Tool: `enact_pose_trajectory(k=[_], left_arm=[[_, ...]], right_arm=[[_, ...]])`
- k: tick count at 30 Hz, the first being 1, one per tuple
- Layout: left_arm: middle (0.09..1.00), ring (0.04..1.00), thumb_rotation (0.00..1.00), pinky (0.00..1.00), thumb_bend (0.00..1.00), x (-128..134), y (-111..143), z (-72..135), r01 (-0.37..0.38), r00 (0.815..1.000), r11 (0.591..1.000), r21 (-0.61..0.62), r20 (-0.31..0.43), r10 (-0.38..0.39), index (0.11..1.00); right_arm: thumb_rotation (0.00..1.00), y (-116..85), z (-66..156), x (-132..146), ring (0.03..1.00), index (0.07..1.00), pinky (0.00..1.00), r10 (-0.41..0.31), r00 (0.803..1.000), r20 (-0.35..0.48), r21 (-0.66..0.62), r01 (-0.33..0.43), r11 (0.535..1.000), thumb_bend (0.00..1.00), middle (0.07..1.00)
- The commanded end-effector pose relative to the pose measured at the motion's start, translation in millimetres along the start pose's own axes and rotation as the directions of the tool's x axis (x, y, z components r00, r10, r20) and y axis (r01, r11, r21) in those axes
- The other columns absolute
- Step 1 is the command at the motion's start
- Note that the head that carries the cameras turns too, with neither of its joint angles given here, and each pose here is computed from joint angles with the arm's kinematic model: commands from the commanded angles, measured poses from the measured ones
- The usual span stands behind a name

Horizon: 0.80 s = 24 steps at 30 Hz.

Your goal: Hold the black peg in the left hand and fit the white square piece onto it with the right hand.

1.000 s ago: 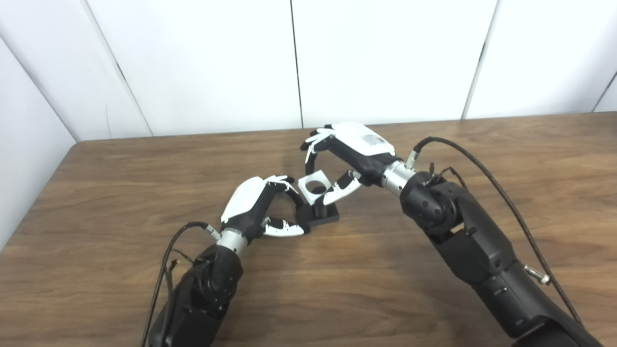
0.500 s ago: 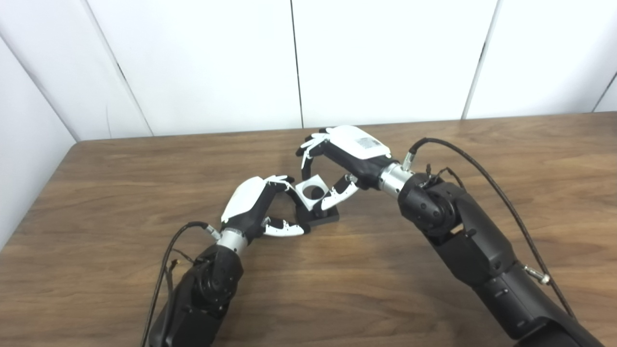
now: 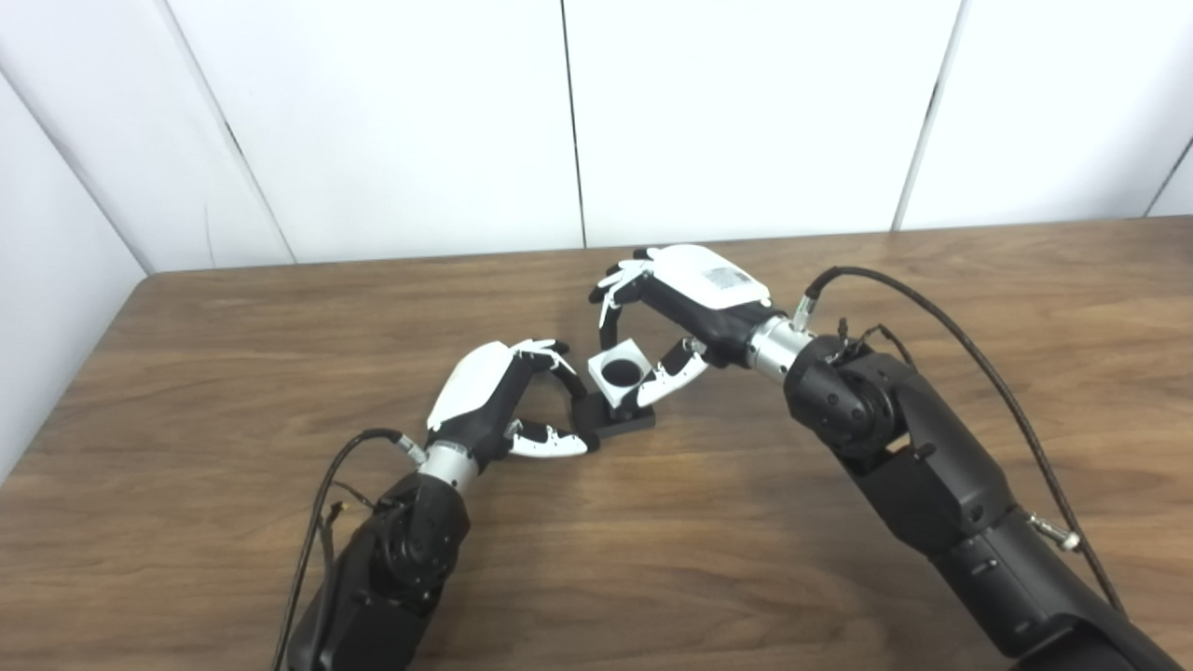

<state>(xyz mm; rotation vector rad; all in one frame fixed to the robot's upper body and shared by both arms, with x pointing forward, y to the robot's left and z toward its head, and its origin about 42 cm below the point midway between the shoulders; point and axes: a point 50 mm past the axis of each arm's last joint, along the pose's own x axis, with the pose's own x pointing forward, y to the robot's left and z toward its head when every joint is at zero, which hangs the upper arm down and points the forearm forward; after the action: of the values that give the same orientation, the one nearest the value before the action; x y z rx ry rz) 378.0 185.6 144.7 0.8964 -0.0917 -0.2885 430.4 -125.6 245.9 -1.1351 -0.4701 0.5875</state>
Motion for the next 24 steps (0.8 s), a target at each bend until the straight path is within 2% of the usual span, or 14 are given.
enact_pose_trajectory(k=[1, 13, 19, 20, 21, 22, 24], left_arm=[[0.867, 0.924, 0.08, 0.95, 0.52, -6.3, -0.5, -13.6, 0.035, 0.998, 0.998, 0.052, -0.055, -0.032, 0.487], [0.867, 0.926, 0.08, 0.95, 0.52, -5.0, -0.6, -9.7, 0.032, 0.998, 0.998, 0.054, -0.049, -0.03, 0.487], [0.864, 0.927, 0.08, 0.96, 0.52, -5.2, -0.3, -10.6, 0.027, 0.999, 0.998, 0.049, -0.047, -0.024, 0.487], [0.863, 0.924, 0.08, 0.95, 0.52, -5.3, -0.3, -10.8, 0.025, 0.999, 0.998, 0.049, -0.046, -0.023, 0.487], [0.862, 0.922, 0.08, 0.95, 0.52, -5.3, -0.3, -11.0, 0.024, 0.999, 0.999, 0.049, -0.046, -0.021, 0.487], [0.862, 0.921, 0.08, 0.95, 0.52, -5.4, -0.1, -10.9, 0.023, 0.999, 0.998, 0.05, -0.046, -0.021, 0.487], [0.863, 0.921, 0.08, 0.95, 0.52, -5.6, 0.2, -10.8, 0.024, 0.999, 0.998, 0.051, -0.047, -0.021, 0.487]], right_arm=[[0.14, -24.8, 5.9, 3.5, 0.9, 0.48, 1.0, -0.071, 0.997, 0.043, -0.025, 0.072, 0.997, 0.52, 0.806], [0.14, -22.5, 3.1, 1.9, 0.9, 0.481, 0.98, -0.063, 0.998, 0.032, -0.024, 0.063, 0.998, 0.52, 0.804], [0.15, -23.1, 3.0, 2.4, 0.915, 0.496, 0.96, -0.001, 1.0, -0.005, -0.048, 0.001, 0.999, 0.52, 0.848], [0.18, -23.2, 2.6, 2.1, 0.918, 0.536, 0.96, 0.009, 1.0, -0.014, -0.05, -0.01, 0.999, 0.58, 0.859], [0.24, -23.3, 2.3, 1.9, 0.921, 0.632, 0.95, 0.016, 1.0, -0.02, -0.05, -0.017, 0.999, 0.72, 0.869], [0.26, -23.6, 2.1, 1.6, 0.921, 0.673, 0.95, 0.021, 0.999, -0.024, -0.051, -0.022, 0.998, 0.77, 0.875], [0.28, -24.0, 2.0, 1.1, 0.922, 0.711, 0.95, 0.025, 0.999, -0.028, -0.051, -0.027, 0.998, 0.82, 0.882]])
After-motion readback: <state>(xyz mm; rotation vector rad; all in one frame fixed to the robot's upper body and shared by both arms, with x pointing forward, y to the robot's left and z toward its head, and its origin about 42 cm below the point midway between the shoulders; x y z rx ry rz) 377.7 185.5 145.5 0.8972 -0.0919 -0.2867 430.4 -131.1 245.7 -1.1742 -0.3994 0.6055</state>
